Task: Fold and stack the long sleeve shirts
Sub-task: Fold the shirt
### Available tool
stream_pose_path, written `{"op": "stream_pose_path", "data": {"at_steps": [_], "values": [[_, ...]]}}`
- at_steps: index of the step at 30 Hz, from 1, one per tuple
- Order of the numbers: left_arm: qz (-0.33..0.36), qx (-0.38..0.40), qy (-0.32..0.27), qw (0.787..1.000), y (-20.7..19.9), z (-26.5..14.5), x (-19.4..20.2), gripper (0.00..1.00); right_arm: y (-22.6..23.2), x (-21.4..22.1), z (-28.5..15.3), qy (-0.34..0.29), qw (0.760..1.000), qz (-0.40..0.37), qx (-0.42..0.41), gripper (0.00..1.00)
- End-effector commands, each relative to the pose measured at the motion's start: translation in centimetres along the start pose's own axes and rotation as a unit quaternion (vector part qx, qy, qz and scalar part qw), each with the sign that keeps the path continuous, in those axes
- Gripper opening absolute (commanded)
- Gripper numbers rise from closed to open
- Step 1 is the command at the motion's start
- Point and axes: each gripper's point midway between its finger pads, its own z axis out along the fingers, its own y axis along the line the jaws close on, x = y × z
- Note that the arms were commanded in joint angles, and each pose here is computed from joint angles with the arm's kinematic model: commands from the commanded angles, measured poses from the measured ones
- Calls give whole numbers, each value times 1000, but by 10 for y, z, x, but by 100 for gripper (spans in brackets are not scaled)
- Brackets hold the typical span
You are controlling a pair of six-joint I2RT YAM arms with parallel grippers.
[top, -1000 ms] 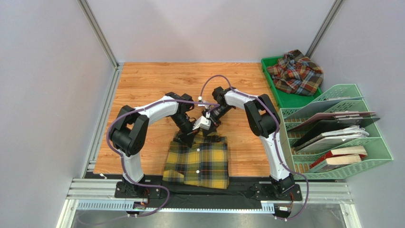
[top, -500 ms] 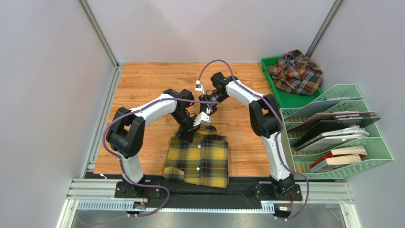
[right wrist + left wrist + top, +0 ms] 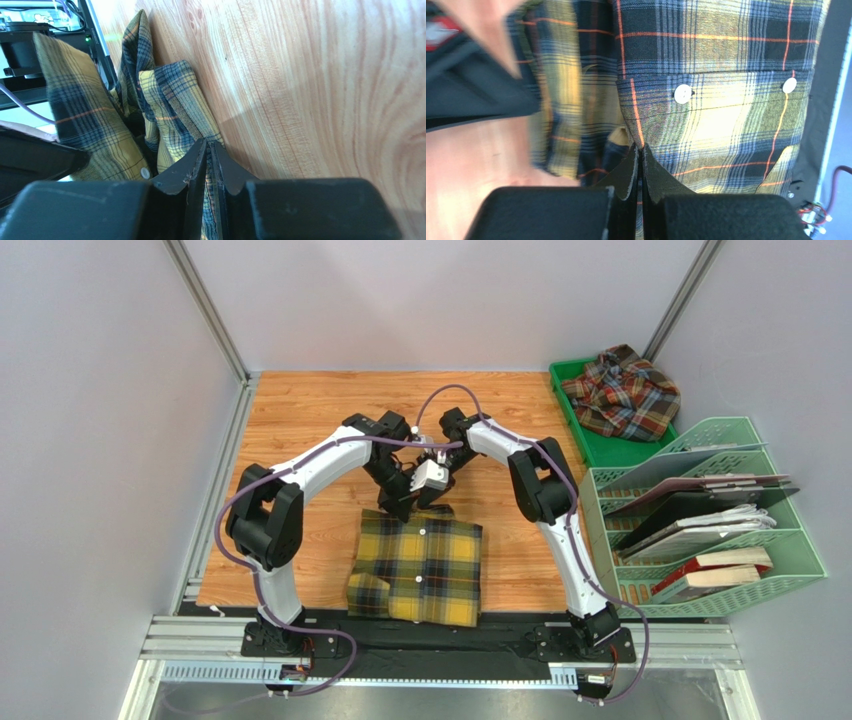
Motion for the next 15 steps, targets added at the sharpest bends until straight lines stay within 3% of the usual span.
{"op": "stream_pose_path", "data": {"at_steps": [1,15], "values": [[1,-38,-11,999,34,-14,-9,0,-2,4,0,8,1000,-20,15,18],[-12,-91,-4,996,97,-9,-3,0,-2,4,-7,11,999,-46,18,18]]}}
